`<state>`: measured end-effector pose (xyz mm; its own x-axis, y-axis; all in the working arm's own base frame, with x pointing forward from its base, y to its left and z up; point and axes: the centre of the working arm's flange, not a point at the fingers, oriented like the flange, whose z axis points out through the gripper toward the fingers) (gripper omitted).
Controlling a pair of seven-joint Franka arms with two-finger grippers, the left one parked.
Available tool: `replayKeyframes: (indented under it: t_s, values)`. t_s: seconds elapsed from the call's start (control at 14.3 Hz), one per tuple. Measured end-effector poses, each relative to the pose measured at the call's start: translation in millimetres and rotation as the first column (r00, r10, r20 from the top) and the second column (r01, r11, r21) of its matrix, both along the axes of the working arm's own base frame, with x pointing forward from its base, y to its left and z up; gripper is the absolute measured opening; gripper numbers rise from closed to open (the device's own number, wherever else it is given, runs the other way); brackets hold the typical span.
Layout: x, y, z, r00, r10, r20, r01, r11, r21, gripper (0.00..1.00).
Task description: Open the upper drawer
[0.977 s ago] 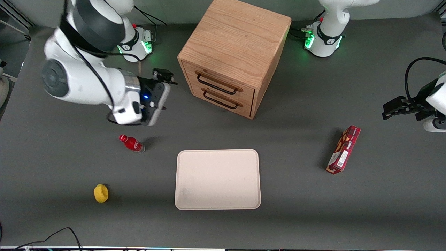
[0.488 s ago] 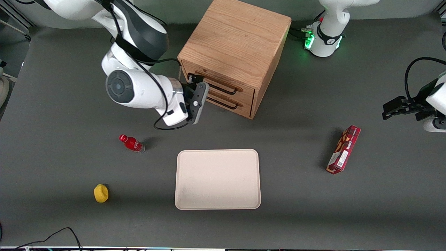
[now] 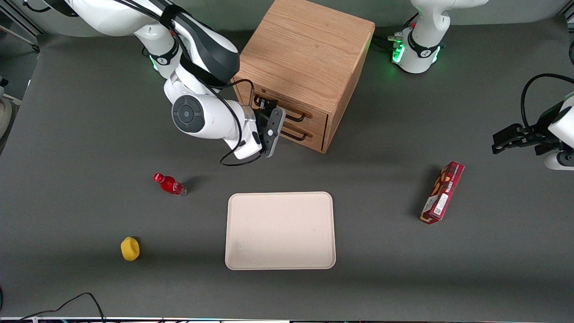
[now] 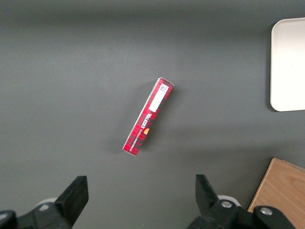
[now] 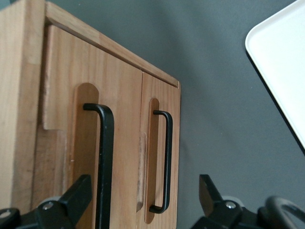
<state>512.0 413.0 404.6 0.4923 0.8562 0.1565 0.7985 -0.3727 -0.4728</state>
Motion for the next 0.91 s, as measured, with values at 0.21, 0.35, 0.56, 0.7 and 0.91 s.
replayKeyframes:
  t_s: [0.21, 0.35, 0.56, 0.7, 0.91]
  values:
    - [-11, 9, -10, 1.000, -0.001, 0.002, 0.001, 0.999, -0.039, 1.00]
    - [-12, 14, -19, 1.000, -0.018, 0.000, 0.018, 0.999, -0.042, 1.00]
    - [-12, 17, -29, 1.000, -0.023, -0.018, 0.022, 0.999, -0.035, 1.00]
    - [-12, 18, -33, 1.000, -0.017, -0.015, 0.016, 0.999, -0.041, 1.00]
    - [-8, 19, -36, 1.000, -0.011, -0.006, 0.010, 0.999, -0.048, 1.00]
